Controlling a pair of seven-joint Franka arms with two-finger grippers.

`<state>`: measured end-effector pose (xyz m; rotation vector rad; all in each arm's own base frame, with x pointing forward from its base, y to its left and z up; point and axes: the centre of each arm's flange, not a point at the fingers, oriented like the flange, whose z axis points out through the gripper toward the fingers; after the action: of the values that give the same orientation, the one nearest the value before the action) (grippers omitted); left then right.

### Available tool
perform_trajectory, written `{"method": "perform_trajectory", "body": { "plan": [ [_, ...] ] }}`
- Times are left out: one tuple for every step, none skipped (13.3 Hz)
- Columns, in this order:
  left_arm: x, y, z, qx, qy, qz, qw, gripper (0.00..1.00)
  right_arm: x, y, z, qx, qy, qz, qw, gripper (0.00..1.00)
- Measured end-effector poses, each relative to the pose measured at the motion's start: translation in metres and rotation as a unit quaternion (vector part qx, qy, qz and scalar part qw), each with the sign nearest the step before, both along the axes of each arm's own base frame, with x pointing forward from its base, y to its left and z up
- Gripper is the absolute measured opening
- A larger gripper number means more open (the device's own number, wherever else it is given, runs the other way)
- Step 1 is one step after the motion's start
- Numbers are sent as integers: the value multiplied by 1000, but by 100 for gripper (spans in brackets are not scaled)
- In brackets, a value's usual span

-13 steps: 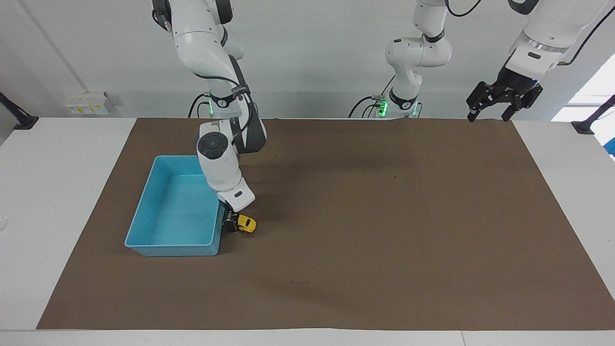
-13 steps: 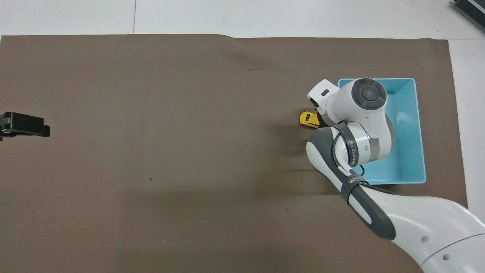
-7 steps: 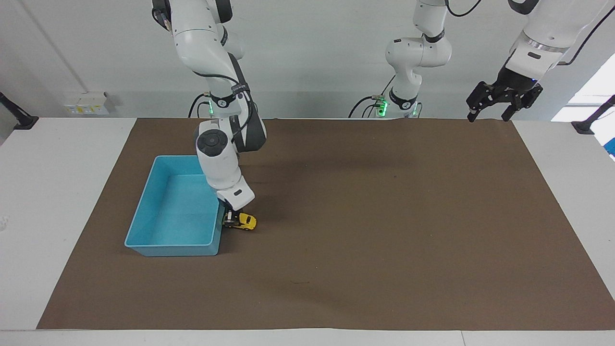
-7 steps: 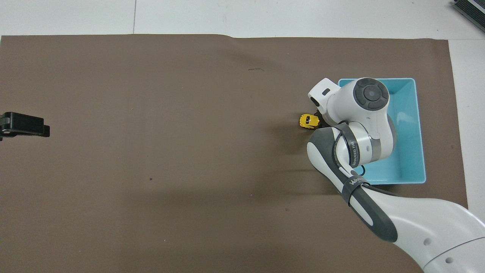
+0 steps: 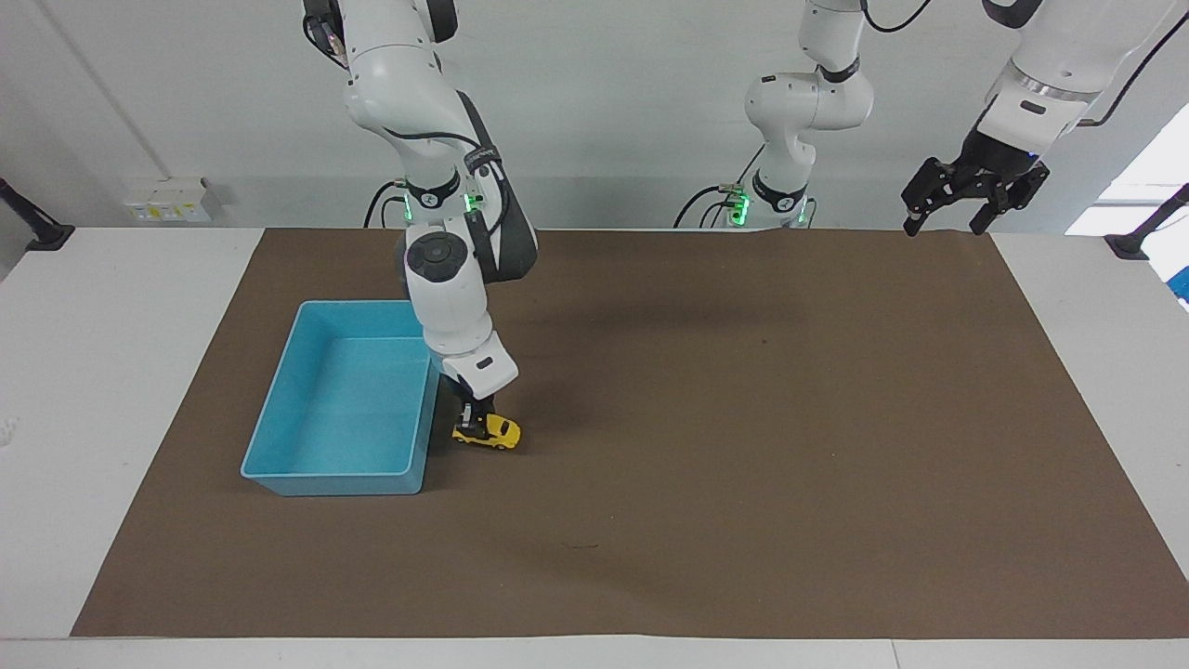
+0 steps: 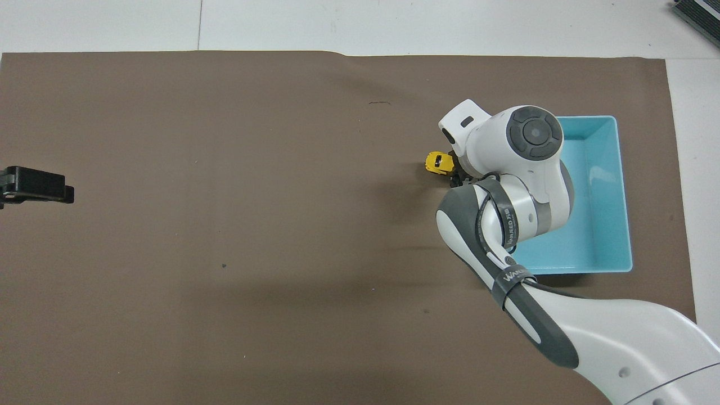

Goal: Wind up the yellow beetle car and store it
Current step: 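Grasp the yellow car beside the blue box with the right gripper, then lift the yellow car over the rim into the blue box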

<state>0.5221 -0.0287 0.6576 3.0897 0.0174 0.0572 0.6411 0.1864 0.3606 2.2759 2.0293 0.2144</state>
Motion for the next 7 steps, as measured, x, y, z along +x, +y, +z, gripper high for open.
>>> {"method": "perform_trajectory", "body": {
  "plan": [
    [0, 0, 0, 0, 0, 0, 1000, 100, 3, 1, 8, 3, -4, -3, 1000, 41],
    [0, 0, 0, 0, 0, 0, 1000, 100, 6, 2, 17, 6, -2, -7, 1000, 41],
    [0, 0, 0, 0, 0, 0, 1000, 100, 9, 3, 27, 10, -1, -10, 1000, 41],
    [0, 0, 0, 0, 0, 0, 1000, 100, 11, 4, 37, 12, 3, -12, 1000, 41],
    [0, 0, 0, 0, 0, 0, 1000, 100, 13, 4, 48, 12, 9, -12, 1000, 41],
    [0, 0, 0, 0, 0, 0, 1000, 100, 13, 4, 57, 11, 14, -13, 1000, 41],
    [0, 0, 0, 0, 0, 0, 1000, 100, 12, 1, 68, 10, 18, -15, 1000, 41]
  ]
}}
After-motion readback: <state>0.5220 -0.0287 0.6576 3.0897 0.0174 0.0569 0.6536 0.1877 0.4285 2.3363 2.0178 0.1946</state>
